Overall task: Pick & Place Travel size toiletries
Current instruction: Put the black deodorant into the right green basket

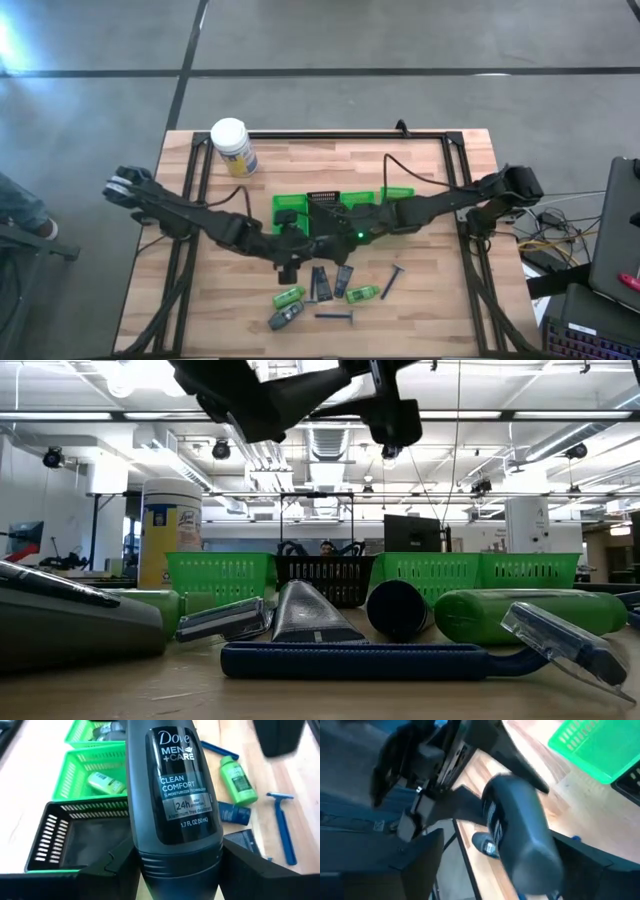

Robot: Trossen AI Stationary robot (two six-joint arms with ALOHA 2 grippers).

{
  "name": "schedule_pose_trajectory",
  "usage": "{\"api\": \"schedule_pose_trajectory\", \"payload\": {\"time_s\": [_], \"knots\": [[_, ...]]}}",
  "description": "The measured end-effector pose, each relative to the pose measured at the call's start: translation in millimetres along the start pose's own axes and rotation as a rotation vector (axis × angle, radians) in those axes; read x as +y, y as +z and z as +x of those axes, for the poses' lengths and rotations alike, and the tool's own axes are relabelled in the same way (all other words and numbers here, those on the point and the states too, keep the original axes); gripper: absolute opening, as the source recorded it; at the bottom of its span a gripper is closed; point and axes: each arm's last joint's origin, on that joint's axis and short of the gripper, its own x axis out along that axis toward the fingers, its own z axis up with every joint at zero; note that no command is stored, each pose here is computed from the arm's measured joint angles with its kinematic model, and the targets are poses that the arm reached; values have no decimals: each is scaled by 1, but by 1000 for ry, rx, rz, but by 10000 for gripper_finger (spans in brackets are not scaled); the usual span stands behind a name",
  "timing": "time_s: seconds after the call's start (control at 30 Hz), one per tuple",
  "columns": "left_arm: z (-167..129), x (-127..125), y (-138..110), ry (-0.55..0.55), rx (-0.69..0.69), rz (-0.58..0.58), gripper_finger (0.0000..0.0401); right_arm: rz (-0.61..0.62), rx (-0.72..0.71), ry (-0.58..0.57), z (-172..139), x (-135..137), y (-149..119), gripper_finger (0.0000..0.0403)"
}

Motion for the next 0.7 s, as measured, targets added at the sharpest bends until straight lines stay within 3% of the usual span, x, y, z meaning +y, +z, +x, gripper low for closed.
{"api": "schedule_pose_trajectory", "payload": {"time_s": [0.43,0.7], "knots": [[-6,-1,4,15,-31,63,221,40,-5,-15,-1,-9,3,104],[-4,0,-1,27,-9,22,223,30,-10,-42,-2,-14,8,66]]}}
